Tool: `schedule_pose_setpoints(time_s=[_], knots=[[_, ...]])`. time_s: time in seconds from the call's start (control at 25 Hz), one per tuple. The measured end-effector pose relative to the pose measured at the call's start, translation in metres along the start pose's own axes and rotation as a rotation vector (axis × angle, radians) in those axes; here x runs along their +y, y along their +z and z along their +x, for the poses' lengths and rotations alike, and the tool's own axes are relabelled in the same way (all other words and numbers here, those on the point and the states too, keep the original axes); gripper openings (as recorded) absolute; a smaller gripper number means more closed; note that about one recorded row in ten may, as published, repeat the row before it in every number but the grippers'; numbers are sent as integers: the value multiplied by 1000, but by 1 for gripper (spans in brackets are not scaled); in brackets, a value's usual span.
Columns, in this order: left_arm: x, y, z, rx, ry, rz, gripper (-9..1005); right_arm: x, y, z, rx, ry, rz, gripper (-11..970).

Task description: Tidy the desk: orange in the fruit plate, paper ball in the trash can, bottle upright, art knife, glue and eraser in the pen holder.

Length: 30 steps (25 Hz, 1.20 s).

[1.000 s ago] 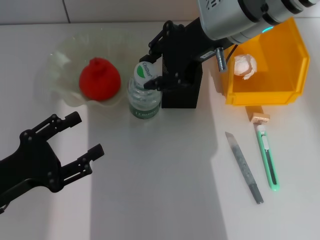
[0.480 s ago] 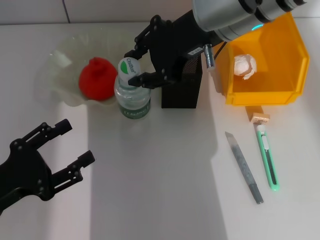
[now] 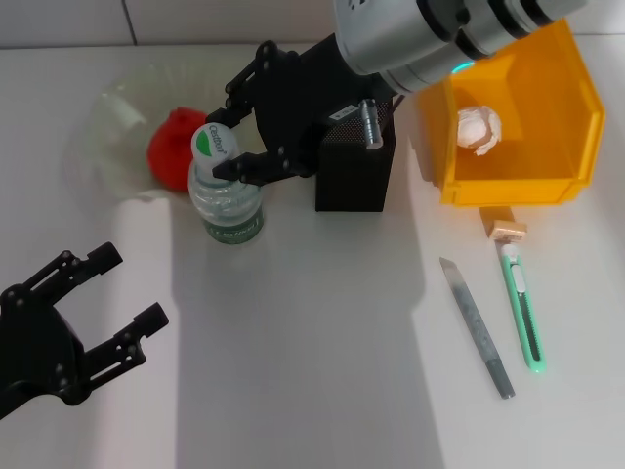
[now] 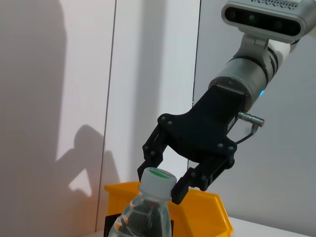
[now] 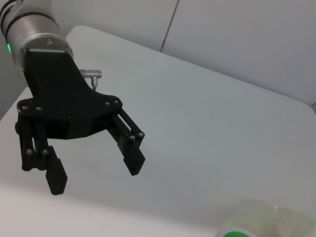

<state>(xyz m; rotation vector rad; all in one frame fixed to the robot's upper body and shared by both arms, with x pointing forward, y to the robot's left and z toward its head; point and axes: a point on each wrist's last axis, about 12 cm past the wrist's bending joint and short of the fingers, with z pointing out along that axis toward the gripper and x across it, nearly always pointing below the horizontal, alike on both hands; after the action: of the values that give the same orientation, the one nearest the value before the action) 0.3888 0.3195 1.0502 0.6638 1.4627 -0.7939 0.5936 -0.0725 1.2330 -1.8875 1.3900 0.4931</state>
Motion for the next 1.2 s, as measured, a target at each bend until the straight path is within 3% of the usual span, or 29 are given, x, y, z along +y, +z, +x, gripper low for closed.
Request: schedule_pose_setpoints(time_s=[1.2], knots=[[-4,5,2,18,-12,52,800,2,20,-13,-102,43,25,417]])
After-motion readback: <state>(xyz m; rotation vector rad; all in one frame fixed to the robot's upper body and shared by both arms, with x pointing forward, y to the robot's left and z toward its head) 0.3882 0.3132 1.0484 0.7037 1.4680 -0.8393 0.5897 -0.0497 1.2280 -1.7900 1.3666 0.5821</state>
